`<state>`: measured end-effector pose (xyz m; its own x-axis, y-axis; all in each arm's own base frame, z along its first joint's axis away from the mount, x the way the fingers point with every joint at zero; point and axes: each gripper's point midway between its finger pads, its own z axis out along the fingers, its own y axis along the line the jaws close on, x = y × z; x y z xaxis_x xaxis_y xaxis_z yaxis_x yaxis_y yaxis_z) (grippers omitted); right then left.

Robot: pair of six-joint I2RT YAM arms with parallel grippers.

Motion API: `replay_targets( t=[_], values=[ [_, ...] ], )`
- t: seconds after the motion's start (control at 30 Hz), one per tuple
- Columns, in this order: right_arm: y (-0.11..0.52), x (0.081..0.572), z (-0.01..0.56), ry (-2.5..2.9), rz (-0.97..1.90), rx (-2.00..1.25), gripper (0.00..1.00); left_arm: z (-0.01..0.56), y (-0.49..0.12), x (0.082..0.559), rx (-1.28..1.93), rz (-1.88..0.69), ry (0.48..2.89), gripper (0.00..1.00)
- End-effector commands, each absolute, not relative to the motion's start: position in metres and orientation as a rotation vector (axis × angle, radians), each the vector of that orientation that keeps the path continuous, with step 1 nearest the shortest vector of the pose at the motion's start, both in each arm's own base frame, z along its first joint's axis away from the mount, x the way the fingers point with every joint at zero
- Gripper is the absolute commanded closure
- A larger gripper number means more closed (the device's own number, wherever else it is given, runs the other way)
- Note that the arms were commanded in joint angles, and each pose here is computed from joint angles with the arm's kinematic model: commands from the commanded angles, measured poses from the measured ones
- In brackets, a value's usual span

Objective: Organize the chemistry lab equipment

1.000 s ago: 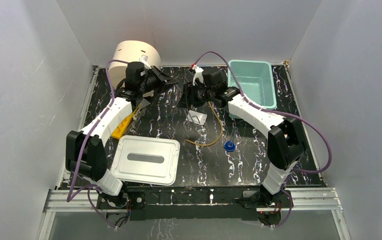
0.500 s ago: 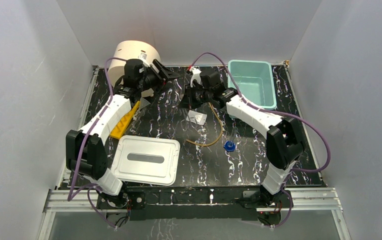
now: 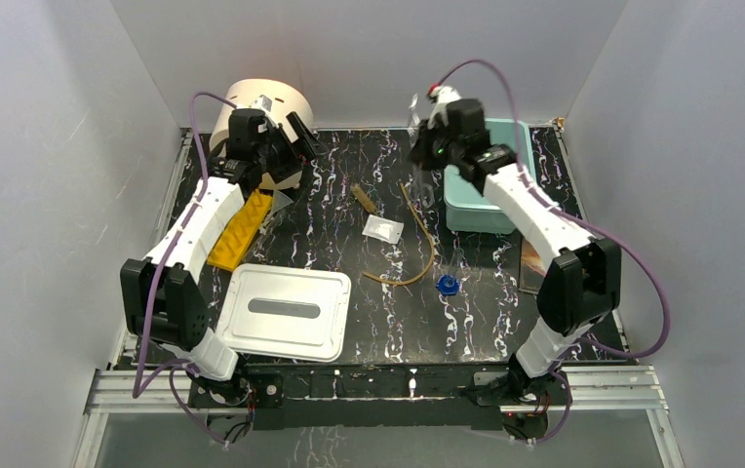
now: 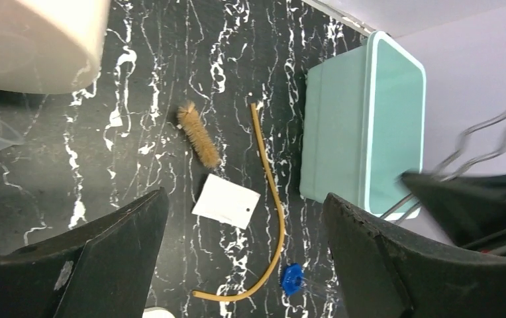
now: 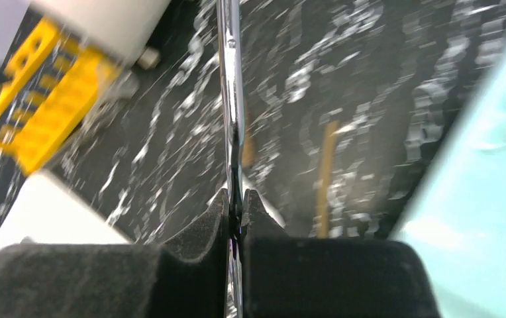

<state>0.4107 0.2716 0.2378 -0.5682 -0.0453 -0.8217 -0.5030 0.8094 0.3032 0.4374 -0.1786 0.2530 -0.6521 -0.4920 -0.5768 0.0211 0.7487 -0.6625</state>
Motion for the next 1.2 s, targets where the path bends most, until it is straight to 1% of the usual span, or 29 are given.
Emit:
replay_targets(
  t=[0.0, 0.13, 0.27, 0.53, 0.77, 0.87, 1.0, 1.17],
  values=[
    [0.192, 0.447, 0.333, 1.935, 0.474, -0.185, 1.0, 0.276, -0.161, 0.421, -0.268, -0.728, 2.098, 0.14],
    [0.137, 0.462, 0.341, 1.924, 0.325, -0.035, 1.0, 0.273, -0.164, 0.413, -0.251, -0.755, 2.092, 0.14],
    [0.086, 0.477, 0.316, 1.962, 0.11, 0.07, 1.0, 0.272, -0.166, 0.416, -0.244, -0.766, 2.092, 0.14],
    [0.051, 0.492, 0.271, 2.005, -0.093, -0.011, 1.0, 0.266, -0.169, 0.415, -0.244, -0.783, 2.102, 0.13],
    [0.05, 0.515, 0.214, 2.093, -0.08, -0.059, 1.0, 0.26, -0.171, 0.416, -0.257, -0.804, 2.113, 0.13],
    [0.047, 0.516, 0.187, 2.141, -0.098, -0.057, 1.0, 0.263, -0.172, 0.419, -0.254, -0.804, 2.111, 0.13],
    [0.031, 0.514, 0.166, 2.16, -0.089, -0.071, 1.0, 0.262, -0.17, 0.418, -0.253, -0.788, 2.117, 0.13],
    [0.021, 0.53, 0.133, 2.231, -0.041, -0.076, 1.0, 0.259, -0.17, 0.418, -0.258, -0.788, 2.131, 0.13]
  ],
)
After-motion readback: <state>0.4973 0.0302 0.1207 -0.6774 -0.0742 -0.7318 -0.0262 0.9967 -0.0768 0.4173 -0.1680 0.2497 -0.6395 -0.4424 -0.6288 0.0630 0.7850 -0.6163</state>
